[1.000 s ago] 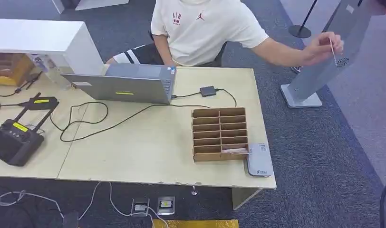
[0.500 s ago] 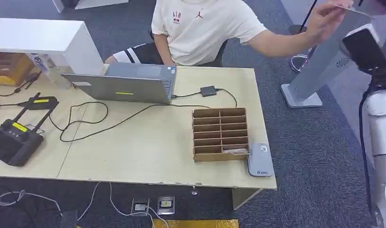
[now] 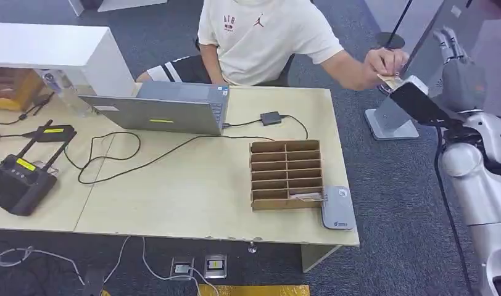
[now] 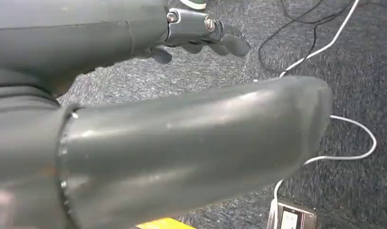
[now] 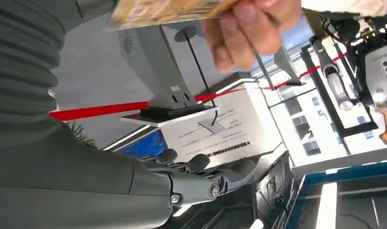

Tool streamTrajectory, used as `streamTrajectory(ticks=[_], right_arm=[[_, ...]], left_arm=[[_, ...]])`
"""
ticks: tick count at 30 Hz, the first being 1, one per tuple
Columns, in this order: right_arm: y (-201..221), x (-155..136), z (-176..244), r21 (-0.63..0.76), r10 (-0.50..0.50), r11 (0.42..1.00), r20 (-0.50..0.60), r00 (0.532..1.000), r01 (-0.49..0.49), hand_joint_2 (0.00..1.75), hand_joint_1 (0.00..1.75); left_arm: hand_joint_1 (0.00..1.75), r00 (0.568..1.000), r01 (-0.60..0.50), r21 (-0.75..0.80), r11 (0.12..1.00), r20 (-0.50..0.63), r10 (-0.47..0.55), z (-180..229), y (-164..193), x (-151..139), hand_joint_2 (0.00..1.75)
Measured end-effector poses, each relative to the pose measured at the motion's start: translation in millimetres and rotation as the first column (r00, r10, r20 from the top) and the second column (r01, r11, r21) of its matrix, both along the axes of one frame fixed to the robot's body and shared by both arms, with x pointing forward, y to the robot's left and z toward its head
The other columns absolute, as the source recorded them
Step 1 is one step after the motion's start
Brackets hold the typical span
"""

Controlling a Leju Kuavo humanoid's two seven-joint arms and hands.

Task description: Pass the card to the sensor for recognition and then transmit it.

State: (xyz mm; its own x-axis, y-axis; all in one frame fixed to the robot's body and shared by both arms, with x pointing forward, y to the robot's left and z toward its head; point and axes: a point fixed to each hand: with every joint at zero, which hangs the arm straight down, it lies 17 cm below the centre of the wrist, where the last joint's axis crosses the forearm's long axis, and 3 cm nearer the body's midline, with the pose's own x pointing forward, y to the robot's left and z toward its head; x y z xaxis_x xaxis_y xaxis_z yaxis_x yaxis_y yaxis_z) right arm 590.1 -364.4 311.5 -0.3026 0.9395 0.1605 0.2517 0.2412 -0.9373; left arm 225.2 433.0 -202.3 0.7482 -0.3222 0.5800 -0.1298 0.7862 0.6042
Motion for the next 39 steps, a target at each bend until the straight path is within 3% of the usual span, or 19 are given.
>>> streamTrajectory(ticks=[5,6,7,9,28,39], right_arm=[[2,-5,-9,-0.01,0.008,1.0,-0.019,1.0,-0.008,1.75,0.0],[3,-6,-11,-0.011,0.011,1.0,-0.02,1.0,-0.011,1.75,1.05],[3,-6,-12,-0.012,0.011,1.0,-0.023,1.0,-0.011,1.75,1.5],[3,-7,-14,-0.014,0.012,1.0,-0.027,1.0,-0.012,1.75,1.75],[6,-14,-23,-0.014,0.032,0.999,-0.07,0.997,-0.033,1.75,1.75],[6,-33,-79,-0.001,0.025,1.0,-0.186,0.982,-0.026,1.75,1.75]], left_arm=[[0.0,1.0,0.007,0.002,1.0,0.0,-0.007,0,-1,1,0.0],[0.0,1.0,0.007,0.002,1.0,0.001,-0.007,0,-1,1,0.0],[0.0,1.0,0.007,0.002,1.0,0.001,-0.007,1,-1,2,0.0],[0.0,1.0,0.008,0.003,1.0,0.002,-0.008,1,-1,2,0.0],[0.0,0.999,0.033,0.01,0.999,0.003,-0.033,2,-4,6,0.0],[0.0,0.999,0.041,0.01,0.999,0.006,-0.041,3,-5,9,0.0]])
